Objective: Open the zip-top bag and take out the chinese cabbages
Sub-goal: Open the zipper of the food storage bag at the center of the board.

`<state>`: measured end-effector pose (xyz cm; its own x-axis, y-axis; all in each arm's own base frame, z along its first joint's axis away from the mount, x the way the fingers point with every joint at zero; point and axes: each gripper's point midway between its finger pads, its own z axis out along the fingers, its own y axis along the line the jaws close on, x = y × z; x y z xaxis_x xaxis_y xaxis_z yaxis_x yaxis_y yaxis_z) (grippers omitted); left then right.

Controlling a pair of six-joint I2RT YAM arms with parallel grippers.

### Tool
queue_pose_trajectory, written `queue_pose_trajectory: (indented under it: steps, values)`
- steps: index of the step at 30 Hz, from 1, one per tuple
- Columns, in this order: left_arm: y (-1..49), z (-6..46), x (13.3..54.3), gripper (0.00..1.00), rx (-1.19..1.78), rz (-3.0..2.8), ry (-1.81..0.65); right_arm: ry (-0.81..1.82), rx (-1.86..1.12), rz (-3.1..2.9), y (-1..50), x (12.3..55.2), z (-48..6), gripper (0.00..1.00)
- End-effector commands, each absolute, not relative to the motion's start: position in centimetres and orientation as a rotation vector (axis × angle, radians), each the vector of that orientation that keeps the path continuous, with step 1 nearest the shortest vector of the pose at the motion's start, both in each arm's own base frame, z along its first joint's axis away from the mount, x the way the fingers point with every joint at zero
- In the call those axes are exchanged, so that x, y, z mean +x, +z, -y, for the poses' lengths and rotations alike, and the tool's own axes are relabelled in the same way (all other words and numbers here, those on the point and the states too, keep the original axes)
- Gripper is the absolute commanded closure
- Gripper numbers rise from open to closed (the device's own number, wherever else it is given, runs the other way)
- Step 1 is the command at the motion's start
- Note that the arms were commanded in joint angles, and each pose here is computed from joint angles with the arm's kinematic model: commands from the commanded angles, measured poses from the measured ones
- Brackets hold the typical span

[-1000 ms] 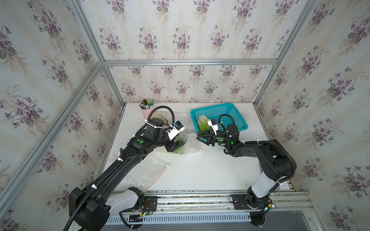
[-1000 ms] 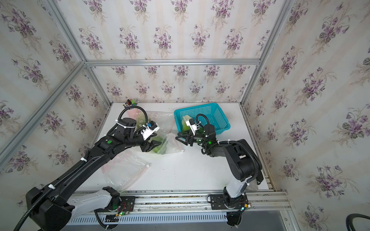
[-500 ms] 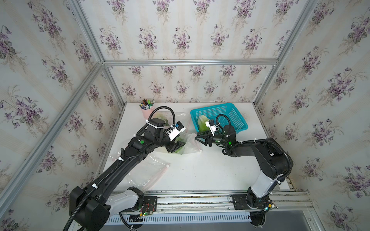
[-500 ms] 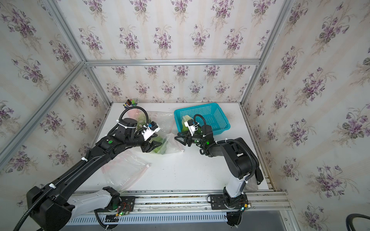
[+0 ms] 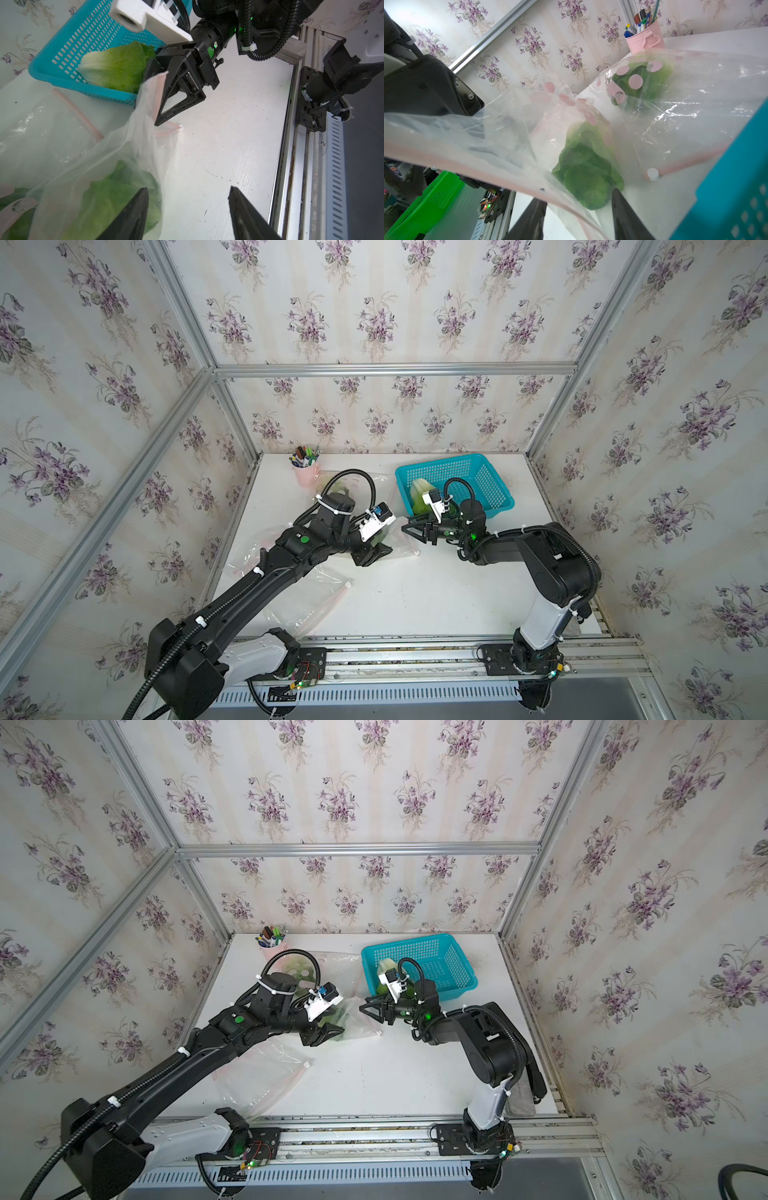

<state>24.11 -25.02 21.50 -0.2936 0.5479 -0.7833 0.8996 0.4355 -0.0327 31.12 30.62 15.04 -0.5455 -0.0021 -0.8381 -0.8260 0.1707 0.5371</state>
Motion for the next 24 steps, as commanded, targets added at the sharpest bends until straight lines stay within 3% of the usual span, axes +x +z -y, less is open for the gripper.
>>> queue_pose_trajectory:
  steps: [1,5,11,15,24]
  values:
    - [21.2,25.5,23.9,0.36,1.171,-2.007,-0.642,1.452,-0.854,-1.702,15.3,31.0,-31.3,0.53]
    - [20.1,25.8,23.6,0.38,1.096,-2.070,-0.662,1.450,-0.854,-1.702,15.7,31.3,-31.5,0.82]
    - [18.2,26.5,24.0,0.39,0.968,-2.146,-0.664,1.433,-0.840,-1.710,16.0,30.5,-30.9,0.83]
    - [17.1,28.0,24.4,0.38,0.946,-2.172,-0.651,1.427,-0.822,-1.717,16.3,30.0,-30.5,1.00]
    - [16.4,28.8,28.6,0.38,0.593,-2.180,-0.597,1.442,-0.746,-1.755,17.4,29.4,-29.8,1.00]
